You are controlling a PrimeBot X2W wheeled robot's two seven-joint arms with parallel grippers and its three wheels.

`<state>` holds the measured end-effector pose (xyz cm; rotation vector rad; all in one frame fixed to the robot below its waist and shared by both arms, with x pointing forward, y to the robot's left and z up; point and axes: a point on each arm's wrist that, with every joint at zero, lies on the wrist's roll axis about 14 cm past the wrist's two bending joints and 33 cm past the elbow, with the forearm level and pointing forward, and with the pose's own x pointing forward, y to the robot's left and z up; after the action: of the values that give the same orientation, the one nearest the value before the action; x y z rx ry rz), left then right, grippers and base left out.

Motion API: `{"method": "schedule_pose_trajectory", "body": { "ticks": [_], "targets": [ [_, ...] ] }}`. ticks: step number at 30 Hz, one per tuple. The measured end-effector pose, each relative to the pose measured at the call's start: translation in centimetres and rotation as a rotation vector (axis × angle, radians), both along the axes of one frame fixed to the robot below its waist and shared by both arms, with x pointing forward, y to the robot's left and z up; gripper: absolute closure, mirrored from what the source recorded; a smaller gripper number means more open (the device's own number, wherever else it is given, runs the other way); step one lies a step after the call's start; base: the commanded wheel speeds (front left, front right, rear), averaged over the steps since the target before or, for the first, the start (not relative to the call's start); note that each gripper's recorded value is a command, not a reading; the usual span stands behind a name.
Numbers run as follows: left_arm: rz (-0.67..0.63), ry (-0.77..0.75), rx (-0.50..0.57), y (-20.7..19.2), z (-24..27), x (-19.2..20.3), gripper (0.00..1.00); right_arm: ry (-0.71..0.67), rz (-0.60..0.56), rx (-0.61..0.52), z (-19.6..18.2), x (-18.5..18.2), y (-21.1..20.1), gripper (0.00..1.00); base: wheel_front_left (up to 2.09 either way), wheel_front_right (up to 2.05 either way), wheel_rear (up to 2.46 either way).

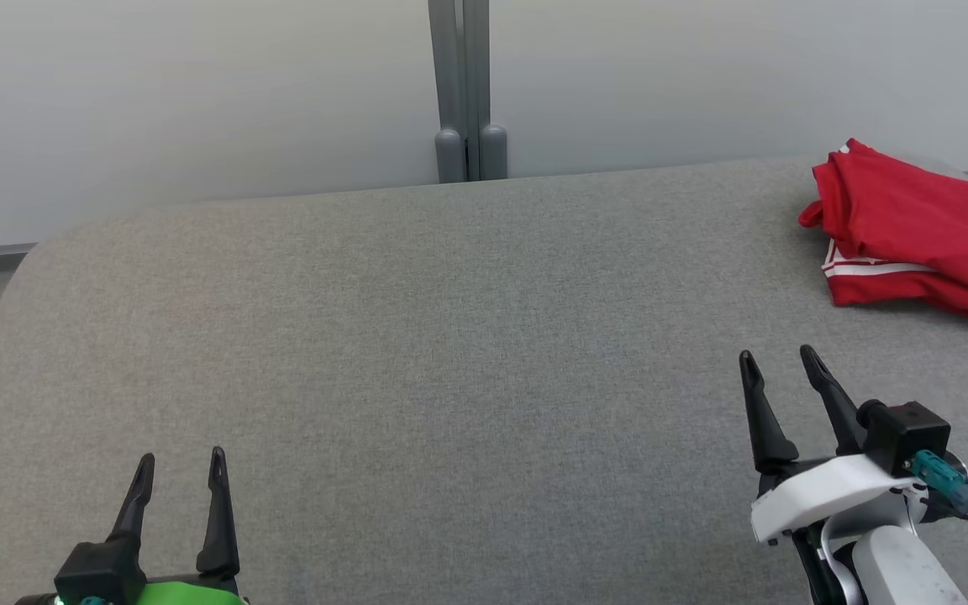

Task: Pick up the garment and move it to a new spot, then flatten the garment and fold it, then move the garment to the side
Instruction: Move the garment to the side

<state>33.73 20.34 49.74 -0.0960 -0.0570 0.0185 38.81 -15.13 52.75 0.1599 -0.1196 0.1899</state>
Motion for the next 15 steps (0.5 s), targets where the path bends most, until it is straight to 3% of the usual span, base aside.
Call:
{"method": "schedule_pose_trajectory", "body": {
  "ticks": [15],
  "targets": [
    [0.006, -0.026, -0.008, 0.8, 0.8, -0.5, 0.00, -0.043, -0.037, 0.001, 0.9, -2.4, -0.5, 0.00, 0.00, 0.00, 0.00]
  ]
}}
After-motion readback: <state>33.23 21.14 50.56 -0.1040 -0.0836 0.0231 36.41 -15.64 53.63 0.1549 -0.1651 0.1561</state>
